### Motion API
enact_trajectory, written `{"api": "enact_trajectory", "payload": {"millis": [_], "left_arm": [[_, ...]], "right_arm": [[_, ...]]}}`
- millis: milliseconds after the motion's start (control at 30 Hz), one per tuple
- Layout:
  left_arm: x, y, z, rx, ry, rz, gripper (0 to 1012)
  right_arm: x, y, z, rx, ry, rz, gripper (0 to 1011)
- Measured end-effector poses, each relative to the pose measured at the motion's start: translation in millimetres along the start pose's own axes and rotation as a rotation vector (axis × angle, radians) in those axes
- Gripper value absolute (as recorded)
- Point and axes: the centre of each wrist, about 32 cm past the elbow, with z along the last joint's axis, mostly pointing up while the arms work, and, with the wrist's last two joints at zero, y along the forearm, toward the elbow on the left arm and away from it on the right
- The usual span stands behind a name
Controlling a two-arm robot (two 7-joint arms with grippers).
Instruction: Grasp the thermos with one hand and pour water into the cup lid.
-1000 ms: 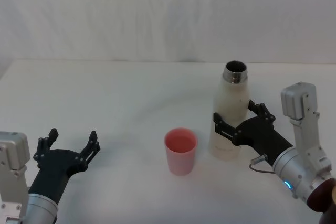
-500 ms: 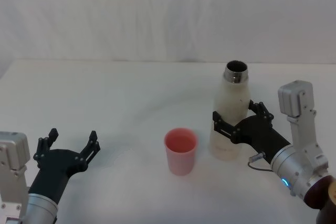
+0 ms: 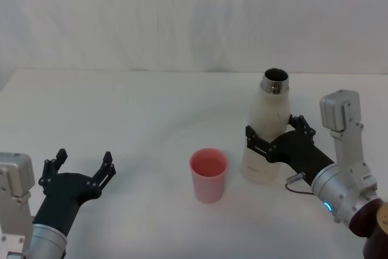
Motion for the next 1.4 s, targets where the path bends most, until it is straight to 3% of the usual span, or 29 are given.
{"api": "enact_trajectory", "payload": {"millis": [1033,1400], "left_arm": [[0.0,0.0,0.0,0.0,0.0,0.0,1001],[0.0,0.0,0.0,0.0,0.0,0.0,1001]], "right_arm": [[0.8,6.6,-0.1,-0.005,0.0,0.013,1002],[0.9,6.4,-0.4,-0.005,0.001,0.013,957]]}}
